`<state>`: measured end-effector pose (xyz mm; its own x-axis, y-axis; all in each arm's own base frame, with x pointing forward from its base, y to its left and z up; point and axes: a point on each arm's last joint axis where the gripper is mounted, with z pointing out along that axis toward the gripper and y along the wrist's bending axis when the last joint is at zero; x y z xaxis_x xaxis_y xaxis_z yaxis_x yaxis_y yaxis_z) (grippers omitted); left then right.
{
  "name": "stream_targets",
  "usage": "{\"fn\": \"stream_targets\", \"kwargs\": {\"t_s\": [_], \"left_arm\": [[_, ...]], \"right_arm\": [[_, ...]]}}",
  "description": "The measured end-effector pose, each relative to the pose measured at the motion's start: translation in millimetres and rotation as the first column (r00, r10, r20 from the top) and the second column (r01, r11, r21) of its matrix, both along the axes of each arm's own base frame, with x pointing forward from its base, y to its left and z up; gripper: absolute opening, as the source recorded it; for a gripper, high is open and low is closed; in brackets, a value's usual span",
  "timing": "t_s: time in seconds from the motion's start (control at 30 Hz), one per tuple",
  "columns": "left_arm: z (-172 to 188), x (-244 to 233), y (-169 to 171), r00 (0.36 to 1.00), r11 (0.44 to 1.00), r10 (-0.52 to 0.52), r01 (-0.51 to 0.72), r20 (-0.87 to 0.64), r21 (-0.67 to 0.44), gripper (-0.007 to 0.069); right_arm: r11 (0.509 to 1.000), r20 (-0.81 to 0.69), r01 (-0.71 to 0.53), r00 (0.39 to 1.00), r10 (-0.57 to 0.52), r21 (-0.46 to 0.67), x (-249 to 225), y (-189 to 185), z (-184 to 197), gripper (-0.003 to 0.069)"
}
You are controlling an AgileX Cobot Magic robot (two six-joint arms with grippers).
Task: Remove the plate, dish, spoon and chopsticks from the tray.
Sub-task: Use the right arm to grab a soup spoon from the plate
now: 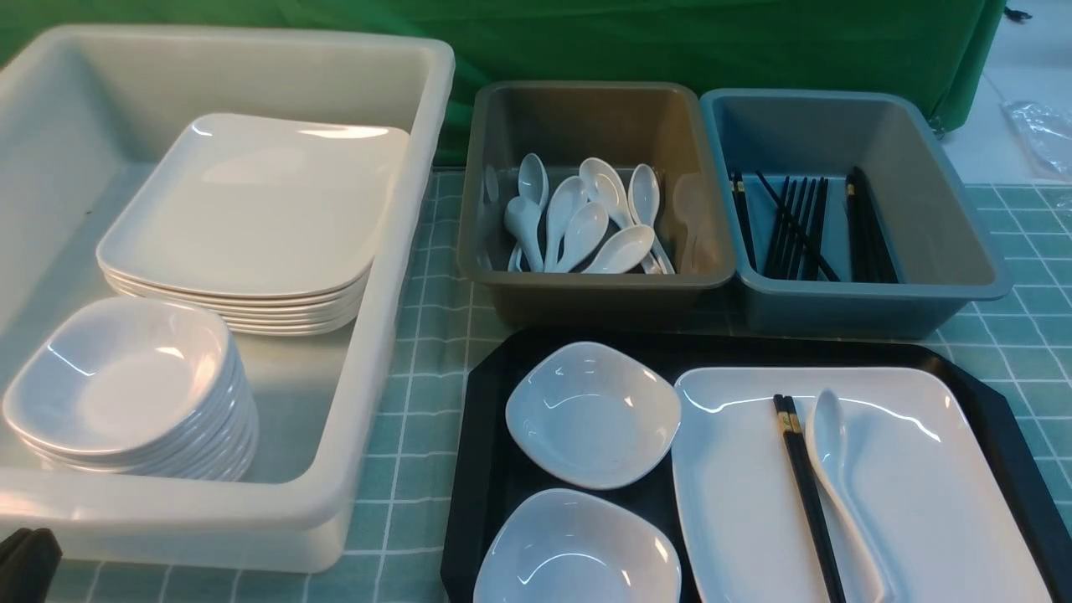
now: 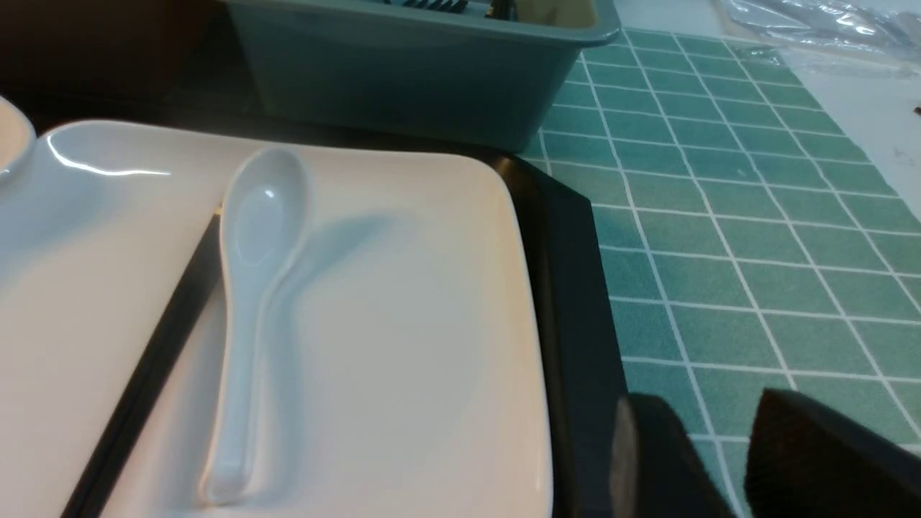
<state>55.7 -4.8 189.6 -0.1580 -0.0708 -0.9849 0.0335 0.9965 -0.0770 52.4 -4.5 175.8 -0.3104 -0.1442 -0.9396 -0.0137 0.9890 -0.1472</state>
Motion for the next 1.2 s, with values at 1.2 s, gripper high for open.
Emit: {"fn": "stream_targets", "kwargs": {"t_s": [1.2], "left_arm": [[205,42,-8,0.977,0.966,-0.058,0.004,-0.203,-0.259,0.0018]], "right_arm": [[0.706,0.467,-0.221,0.867,-0.173,0.672,1,5,53,0.0218]]}}
